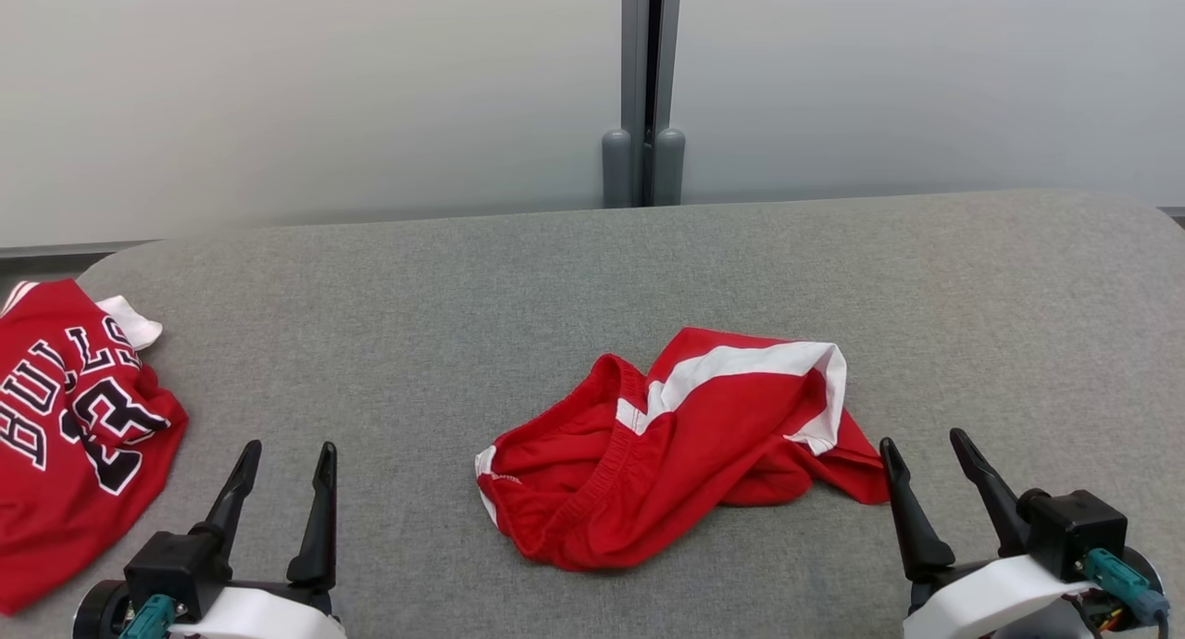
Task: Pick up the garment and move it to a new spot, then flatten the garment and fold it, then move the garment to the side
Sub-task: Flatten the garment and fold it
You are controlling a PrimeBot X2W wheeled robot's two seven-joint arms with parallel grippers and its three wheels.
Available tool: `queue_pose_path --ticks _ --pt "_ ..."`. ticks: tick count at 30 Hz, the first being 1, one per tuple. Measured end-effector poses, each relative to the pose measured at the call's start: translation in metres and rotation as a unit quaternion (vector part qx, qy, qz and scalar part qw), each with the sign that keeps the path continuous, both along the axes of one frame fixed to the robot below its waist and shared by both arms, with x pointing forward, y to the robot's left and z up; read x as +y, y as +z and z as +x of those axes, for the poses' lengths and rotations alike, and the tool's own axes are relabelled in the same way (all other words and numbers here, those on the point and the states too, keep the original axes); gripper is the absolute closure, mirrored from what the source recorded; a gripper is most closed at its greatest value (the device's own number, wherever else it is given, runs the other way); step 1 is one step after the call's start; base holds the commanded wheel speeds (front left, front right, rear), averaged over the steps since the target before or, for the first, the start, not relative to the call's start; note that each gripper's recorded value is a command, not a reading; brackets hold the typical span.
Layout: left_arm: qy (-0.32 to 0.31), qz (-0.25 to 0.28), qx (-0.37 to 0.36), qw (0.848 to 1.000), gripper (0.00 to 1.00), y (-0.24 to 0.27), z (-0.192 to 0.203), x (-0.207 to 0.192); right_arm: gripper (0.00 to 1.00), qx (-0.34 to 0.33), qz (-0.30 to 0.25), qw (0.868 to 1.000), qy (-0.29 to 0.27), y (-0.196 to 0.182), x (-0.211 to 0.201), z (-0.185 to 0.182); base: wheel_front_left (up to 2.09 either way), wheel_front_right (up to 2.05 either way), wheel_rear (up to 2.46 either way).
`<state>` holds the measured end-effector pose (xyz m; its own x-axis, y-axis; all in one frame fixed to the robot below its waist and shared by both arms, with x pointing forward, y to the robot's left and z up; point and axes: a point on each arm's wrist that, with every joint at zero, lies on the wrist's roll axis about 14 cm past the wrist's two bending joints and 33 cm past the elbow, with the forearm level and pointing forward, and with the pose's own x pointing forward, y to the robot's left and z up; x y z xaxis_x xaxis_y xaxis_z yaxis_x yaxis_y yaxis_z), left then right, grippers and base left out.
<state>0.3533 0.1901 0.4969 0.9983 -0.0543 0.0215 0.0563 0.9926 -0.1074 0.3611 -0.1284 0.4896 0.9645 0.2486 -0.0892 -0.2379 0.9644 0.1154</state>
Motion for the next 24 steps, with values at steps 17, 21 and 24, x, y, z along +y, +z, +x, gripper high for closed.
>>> queue_pose_path --ticks 17,21,24 --pt "-0.003 0.0 0.002 1.0 0.0 -0.003 0.001 -0.006 0.0 0.006 0.001 1.0 -0.001 -0.002 0.0 0.001 0.0 0.0 0.0" --pt "-0.003 -0.001 0.002 1.0 0.0 -0.003 0.001 -0.007 0.0 0.011 0.003 1.0 -0.003 -0.006 0.0 0.003 0.0 0.0 0.0" --pt "-0.006 -0.001 0.001 1.0 0.0 -0.002 0.004 -0.009 0.0 0.019 0.006 1.0 -0.008 -0.01 -0.003 0.006 0.0 0.0 0.0"
